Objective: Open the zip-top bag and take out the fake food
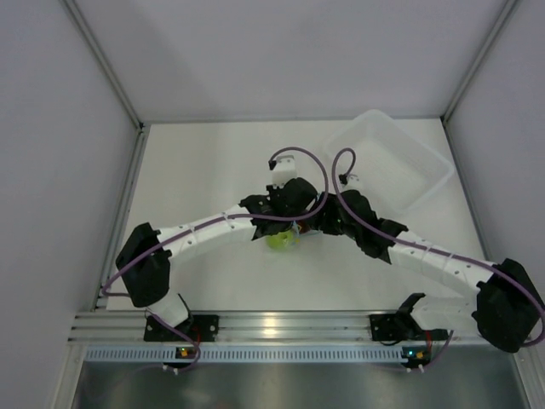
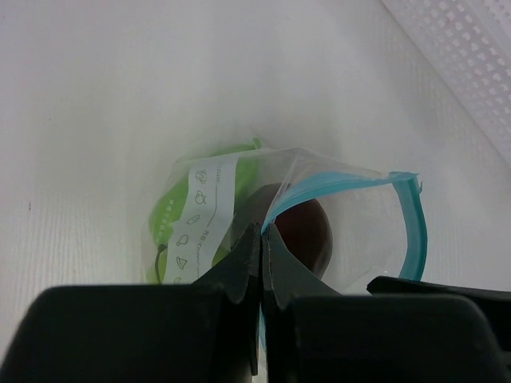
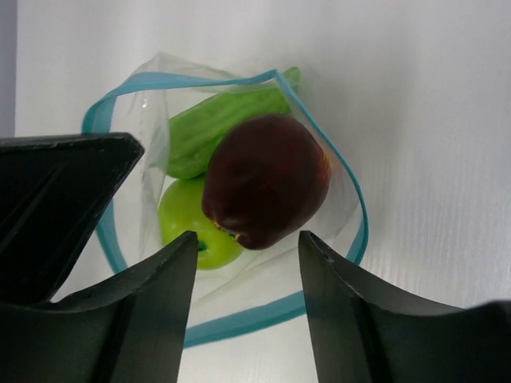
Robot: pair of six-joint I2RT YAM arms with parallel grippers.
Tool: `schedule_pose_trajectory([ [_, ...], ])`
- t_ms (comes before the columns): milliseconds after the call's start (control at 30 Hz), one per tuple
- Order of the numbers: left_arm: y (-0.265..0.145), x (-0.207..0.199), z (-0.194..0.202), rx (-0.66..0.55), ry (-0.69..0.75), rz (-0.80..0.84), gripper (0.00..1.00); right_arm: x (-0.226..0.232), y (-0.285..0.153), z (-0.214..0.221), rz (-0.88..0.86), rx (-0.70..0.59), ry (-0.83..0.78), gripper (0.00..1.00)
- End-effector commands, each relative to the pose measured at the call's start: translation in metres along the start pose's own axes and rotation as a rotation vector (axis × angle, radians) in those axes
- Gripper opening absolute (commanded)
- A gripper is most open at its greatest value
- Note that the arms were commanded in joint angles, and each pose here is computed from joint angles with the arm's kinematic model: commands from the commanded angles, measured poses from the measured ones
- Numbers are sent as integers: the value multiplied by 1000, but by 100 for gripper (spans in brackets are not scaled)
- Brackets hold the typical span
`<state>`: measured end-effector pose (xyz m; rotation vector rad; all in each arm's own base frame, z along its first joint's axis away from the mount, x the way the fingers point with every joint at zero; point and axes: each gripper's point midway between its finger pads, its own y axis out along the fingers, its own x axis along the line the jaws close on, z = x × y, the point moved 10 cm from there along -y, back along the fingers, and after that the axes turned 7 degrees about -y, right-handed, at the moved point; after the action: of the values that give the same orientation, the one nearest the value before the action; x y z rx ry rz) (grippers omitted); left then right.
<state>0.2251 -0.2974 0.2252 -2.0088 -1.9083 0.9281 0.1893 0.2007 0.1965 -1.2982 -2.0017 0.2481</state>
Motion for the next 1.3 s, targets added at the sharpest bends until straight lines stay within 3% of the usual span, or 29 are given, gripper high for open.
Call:
schedule_pose_trajectory([
  [0, -12, 1, -9, -47, -95, 12, 0, 18, 13, -16, -5, -95, 39, 55],
  [100, -11, 5, -3, -37, -106, 4, 0, 23, 24, -15, -14, -86, 35, 61],
  [433, -13, 13, 1, -49, -166, -1, 0, 34, 53, -11, -12, -57, 93, 61],
  [500, -13, 13, 0, -53, -174, 5, 0, 40, 56, -11, -29, -47, 95, 66],
  [1000, -18, 31, 4, -122, -291, 3, 0, 32, 101, 46, 56, 129, 74, 78],
  [1267, -17, 38, 13, -111, -296, 4, 0, 24, 117, 59, 117, 129, 74, 79],
])
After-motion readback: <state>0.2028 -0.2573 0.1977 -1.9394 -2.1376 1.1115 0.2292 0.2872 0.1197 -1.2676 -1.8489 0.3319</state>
